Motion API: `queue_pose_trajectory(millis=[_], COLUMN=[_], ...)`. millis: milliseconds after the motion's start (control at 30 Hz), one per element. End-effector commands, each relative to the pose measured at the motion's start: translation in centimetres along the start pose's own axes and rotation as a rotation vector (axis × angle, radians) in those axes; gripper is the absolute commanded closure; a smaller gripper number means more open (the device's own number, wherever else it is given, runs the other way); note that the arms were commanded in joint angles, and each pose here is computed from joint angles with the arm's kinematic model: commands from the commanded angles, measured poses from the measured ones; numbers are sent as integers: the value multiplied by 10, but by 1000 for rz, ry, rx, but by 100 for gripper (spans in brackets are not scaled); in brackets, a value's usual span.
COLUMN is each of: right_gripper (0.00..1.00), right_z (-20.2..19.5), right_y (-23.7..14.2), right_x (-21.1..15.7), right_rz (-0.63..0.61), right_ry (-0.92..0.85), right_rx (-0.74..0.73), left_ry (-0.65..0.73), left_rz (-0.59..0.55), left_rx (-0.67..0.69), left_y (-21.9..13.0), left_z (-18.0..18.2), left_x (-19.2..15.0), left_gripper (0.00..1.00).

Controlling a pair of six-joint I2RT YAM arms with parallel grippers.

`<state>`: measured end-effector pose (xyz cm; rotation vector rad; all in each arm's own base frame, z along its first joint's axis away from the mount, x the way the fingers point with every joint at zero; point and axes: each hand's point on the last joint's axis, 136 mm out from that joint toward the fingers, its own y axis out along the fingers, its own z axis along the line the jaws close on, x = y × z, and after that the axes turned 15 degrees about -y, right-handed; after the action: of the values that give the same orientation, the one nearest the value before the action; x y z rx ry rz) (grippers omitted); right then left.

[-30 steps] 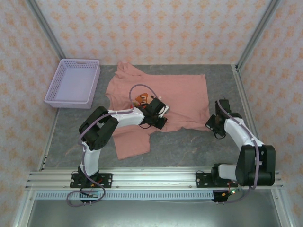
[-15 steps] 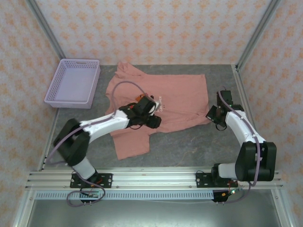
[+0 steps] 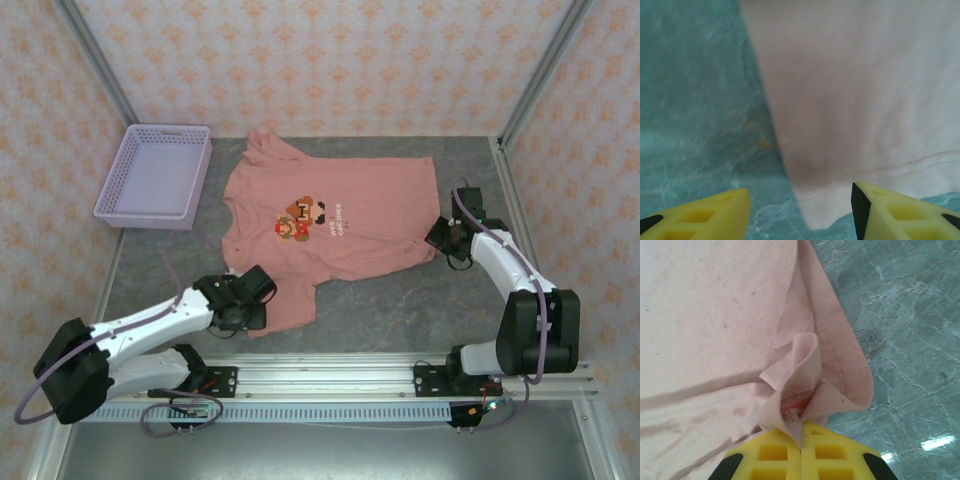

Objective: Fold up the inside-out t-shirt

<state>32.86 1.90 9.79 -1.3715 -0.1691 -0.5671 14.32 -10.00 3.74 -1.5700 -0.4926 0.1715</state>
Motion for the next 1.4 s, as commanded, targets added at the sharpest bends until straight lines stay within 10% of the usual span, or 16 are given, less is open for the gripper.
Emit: queue_pose_trajectory(millis=[0, 367, 700, 1033, 1200, 1367], right_gripper=[100, 100, 100, 100, 100, 100], right_z=[11, 12, 12, 38, 55, 54], right_y=[-13, -25, -28, -113, -255, -388], right_x=[13, 14, 15, 101, 146, 132], right_rz=[-66, -91, -92, -382, -677, -930], right_ry=[-15, -34, -36, -50, -84, -116], right_rx=[49, 45, 33, 88, 122, 127], left_ry=[-105, 5, 15, -48, -63, -50], left_rz=[35, 113, 21, -781, -1084, -1233], left_rx=[29, 7, -39, -337, -490, -595], left_y=[4, 26, 16, -222, -390, -484], left_z=[12, -22, -27, -40, -8, 28], left_x=[-11, -15, 1, 159, 180, 171], left_gripper=[42, 53, 100, 100, 100, 100])
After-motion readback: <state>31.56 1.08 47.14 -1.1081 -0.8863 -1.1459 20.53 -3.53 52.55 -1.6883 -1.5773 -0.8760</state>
